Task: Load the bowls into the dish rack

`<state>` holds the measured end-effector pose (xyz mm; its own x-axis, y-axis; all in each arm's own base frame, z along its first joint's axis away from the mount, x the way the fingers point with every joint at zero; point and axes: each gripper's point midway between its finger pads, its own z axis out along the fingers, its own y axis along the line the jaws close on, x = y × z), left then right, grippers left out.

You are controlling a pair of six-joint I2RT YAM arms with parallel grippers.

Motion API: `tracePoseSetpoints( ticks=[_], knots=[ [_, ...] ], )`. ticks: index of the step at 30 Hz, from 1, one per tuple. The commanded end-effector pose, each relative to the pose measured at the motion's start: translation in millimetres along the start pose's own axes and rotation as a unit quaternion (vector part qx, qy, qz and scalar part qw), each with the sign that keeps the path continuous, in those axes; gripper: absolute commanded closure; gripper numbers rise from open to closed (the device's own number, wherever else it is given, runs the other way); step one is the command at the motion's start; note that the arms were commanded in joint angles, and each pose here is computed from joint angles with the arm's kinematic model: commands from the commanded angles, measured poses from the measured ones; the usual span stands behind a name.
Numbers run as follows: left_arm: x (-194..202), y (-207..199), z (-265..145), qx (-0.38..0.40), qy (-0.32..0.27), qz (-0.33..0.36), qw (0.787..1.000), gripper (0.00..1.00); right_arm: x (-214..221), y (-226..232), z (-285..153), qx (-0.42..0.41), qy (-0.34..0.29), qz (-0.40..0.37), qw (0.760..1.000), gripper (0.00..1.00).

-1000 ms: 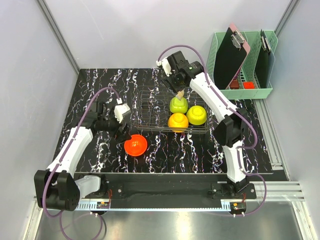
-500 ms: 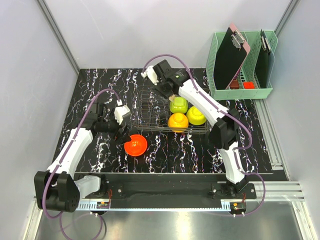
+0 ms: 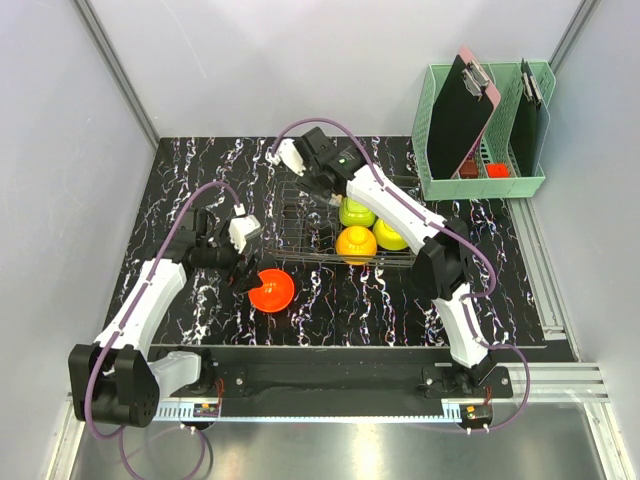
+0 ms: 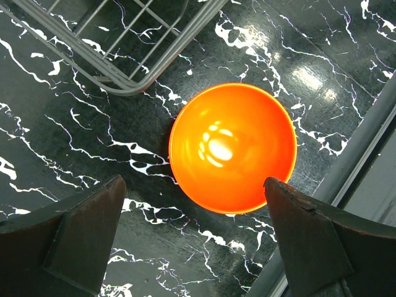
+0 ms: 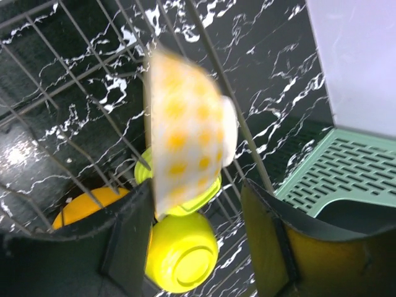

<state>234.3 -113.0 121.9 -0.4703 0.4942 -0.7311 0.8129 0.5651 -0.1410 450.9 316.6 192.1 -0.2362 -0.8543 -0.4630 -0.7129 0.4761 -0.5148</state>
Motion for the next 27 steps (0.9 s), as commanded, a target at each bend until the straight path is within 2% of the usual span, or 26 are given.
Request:
tracePoseSetpoints(
  ticks=[1, 7, 27],
  knots=[
    [-7, -1, -1, 0.004, -0.021, 0.017, 1.000, 0.01, -23, -19, -21, 0.042, -0.039, -0.023, 0.998, 1.00],
    [-7, -1, 0, 0.007, -0.023, 0.016, 1.000, 0.01, -16, -18, -16, 0.049, -0.028, -0.048, 0.997, 1.00],
    [-8, 0, 0, 0.006, -0.025, 0.019, 0.999, 0.01, -6, -9, -16, 0.039, -0.020, -0.042, 0.998, 1.00]
  ],
)
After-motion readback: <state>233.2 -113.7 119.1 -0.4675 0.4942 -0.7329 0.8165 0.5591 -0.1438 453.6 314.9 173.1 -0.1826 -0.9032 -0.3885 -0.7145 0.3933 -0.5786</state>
